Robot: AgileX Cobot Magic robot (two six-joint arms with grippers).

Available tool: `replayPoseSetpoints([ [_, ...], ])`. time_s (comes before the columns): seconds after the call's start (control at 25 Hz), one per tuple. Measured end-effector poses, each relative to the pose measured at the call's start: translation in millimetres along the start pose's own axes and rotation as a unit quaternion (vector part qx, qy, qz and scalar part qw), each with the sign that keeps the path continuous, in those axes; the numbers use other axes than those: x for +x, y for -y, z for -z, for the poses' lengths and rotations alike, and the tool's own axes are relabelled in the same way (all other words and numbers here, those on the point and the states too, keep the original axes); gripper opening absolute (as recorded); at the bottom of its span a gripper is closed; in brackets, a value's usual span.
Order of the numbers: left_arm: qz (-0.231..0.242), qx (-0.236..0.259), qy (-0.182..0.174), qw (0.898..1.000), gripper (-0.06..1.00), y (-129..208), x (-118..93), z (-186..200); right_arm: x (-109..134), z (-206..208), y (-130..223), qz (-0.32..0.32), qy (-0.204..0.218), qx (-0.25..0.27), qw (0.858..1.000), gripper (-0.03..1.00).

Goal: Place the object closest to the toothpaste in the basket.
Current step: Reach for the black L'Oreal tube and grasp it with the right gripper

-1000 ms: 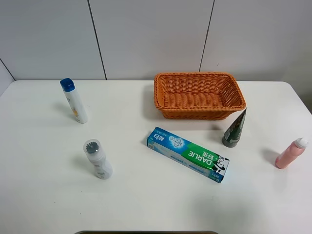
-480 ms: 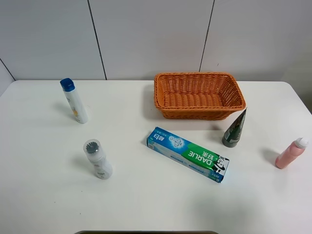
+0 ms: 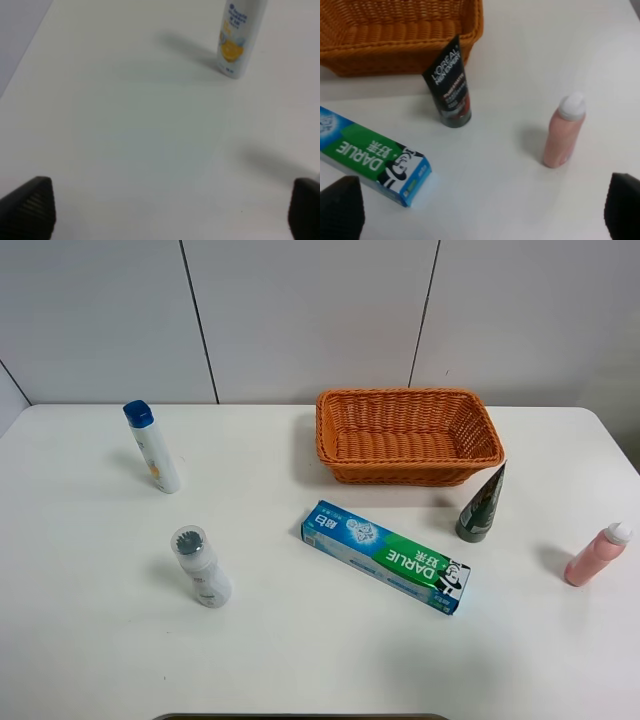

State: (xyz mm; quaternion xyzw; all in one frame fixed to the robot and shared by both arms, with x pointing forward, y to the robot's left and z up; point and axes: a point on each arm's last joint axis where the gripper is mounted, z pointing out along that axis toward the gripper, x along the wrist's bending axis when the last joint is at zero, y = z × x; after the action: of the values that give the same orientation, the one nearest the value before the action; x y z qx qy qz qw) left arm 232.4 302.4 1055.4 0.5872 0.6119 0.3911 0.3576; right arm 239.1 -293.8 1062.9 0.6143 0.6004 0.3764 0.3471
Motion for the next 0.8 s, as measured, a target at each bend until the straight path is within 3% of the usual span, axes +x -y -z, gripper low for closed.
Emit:
replayPoseSetpoints([
  [0.44, 0.0, 0.0, 0.0, 1.0, 0.94, 0, 0, 0, 2, -4, -67, -0.018, 0.0, 0.029, 0.999, 0.99],
  [0.8, 0.0, 0.0, 0.0, 1.0, 0.94, 0, 0, 0, 1, -58, -118, -0.106, 0.002, 0.092, 0.99, 0.99],
])
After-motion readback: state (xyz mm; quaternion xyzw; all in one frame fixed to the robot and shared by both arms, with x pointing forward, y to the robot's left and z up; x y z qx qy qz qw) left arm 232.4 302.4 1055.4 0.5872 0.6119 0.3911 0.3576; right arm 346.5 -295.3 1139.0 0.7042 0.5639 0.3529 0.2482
